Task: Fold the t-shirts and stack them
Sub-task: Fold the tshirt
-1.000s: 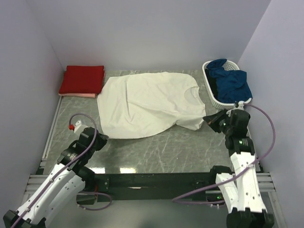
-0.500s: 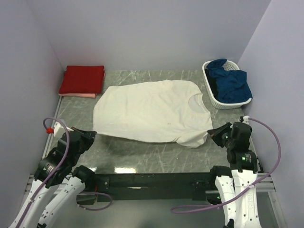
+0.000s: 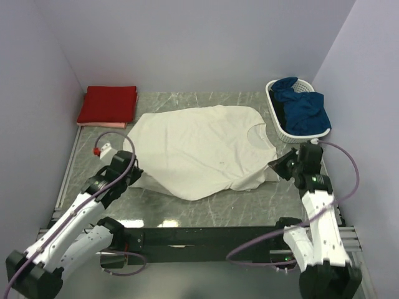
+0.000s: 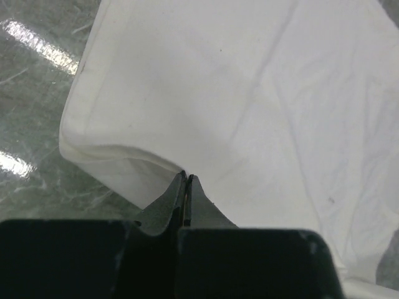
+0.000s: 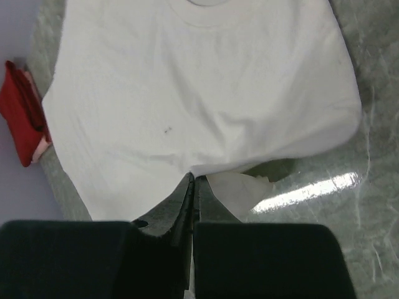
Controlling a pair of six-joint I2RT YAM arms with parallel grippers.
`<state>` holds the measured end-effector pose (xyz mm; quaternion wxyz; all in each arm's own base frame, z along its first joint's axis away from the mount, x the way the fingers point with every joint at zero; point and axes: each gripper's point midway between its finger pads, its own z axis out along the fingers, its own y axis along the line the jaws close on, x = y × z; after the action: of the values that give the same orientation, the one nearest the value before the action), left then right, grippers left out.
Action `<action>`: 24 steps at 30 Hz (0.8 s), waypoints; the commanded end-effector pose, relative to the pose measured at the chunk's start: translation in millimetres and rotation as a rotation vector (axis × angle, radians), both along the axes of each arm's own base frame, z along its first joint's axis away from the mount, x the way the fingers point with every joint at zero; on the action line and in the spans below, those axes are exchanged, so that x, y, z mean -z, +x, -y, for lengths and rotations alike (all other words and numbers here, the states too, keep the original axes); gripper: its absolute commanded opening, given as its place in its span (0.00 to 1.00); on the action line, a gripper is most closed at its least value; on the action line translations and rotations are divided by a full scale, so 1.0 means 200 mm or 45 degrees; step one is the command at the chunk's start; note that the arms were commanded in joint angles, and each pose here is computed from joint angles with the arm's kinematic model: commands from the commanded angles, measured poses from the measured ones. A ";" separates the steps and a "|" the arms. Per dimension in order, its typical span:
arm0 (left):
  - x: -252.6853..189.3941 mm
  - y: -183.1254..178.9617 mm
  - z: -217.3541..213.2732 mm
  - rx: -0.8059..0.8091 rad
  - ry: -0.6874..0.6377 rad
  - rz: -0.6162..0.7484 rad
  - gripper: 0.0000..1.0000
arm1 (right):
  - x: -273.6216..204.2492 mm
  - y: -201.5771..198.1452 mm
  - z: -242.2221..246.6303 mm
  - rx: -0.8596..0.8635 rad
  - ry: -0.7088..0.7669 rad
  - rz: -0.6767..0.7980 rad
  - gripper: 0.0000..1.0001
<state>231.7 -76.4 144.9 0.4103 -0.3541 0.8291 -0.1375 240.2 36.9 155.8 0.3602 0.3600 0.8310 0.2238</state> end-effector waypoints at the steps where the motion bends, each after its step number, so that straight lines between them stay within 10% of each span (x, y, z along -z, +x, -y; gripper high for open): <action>1: -0.10 0.18 0.03 0.008 0.055 0.117 0.00 | -0.07 0.23 0.00 -0.052 -0.005 0.085 0.00; 24: 0.17 0.40 -0.26 -0.158 0.031 -0.034 0.00 | 0.01 0.87 -0.03 -0.171 0.039 0.027 0.00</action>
<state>304.2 -24.9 108.0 0.4002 -0.4060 0.8168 -0.0886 386.4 43.0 120.2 0.2929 0.3367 0.8591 0.2505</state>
